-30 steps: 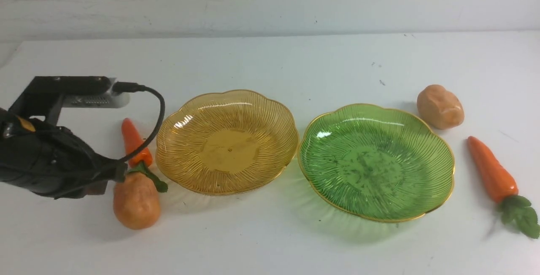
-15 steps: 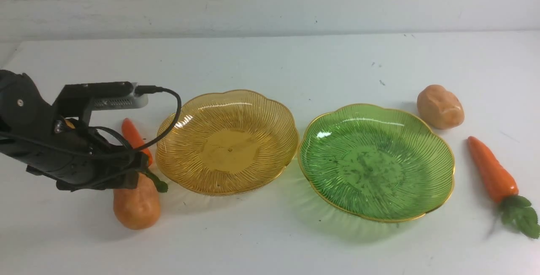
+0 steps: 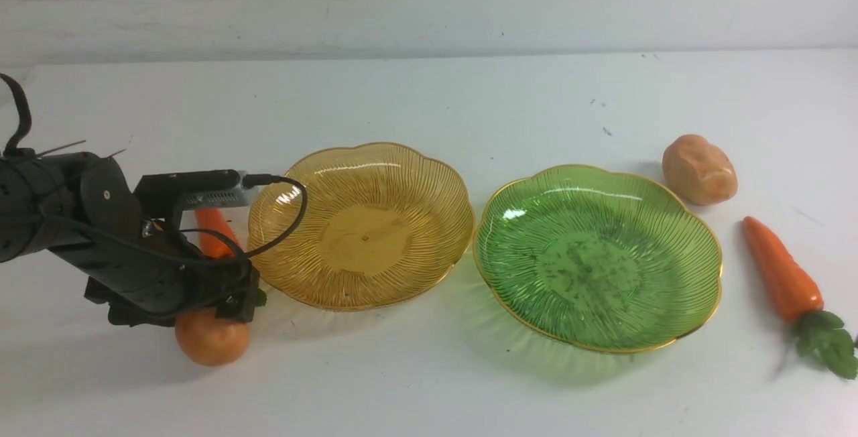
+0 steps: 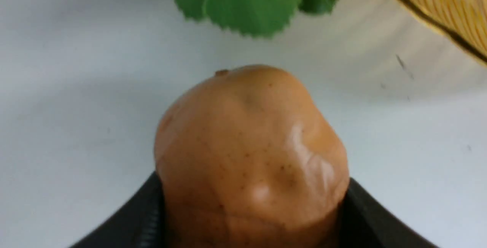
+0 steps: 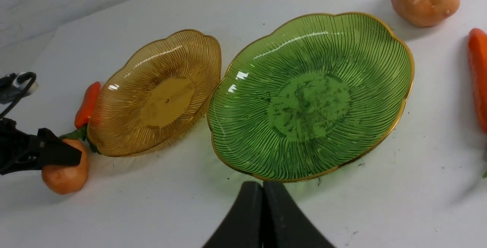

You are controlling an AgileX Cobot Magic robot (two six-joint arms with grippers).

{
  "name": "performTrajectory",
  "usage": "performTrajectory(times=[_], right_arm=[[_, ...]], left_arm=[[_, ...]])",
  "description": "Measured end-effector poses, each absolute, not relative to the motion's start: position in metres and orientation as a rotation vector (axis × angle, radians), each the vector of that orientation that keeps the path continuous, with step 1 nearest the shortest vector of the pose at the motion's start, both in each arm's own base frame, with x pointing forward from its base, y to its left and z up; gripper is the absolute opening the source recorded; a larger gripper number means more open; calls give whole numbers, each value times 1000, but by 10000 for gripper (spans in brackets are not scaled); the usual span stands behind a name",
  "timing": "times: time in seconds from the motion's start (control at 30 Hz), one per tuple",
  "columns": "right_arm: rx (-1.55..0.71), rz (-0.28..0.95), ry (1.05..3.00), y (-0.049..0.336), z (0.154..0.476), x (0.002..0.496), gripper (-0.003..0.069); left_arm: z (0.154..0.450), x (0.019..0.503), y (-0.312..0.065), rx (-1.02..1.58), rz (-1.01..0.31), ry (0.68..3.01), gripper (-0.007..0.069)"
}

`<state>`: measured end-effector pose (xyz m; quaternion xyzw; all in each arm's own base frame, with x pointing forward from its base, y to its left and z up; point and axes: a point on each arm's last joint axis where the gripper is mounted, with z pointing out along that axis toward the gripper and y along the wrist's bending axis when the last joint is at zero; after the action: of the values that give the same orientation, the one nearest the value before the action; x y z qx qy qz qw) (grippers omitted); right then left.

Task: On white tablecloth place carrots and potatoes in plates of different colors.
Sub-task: 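Put the potatoes from the left side into the left plate with the left gripper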

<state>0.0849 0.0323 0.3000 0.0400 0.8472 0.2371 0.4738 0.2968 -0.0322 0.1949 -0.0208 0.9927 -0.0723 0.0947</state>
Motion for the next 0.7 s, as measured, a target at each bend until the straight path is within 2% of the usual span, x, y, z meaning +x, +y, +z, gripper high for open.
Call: performTrajectory(times=[0.17, 0.3, 0.4, 0.57, 0.7], right_arm=[[110, 575, 2110, 31, 305, 88, -15], [112, 528, 2167, 28, 320, 98, -15], [115, 483, 2216, 24, 330, 112, -15], [134, 386, 2294, 15, 347, 146, -15], [129, 316, 2326, 8, 359, 176, -15]], left_arm=[[239, 284, -35, -47, -285, 2888, 409], [283, 277, -45, 51, -381, 2688, 408], [301, 279, -54, 149, -407, 2558, 407], [310, 294, -72, 237, -450, 2417, 407], [295, 321, -85, 257, -459, 2423, 407]])
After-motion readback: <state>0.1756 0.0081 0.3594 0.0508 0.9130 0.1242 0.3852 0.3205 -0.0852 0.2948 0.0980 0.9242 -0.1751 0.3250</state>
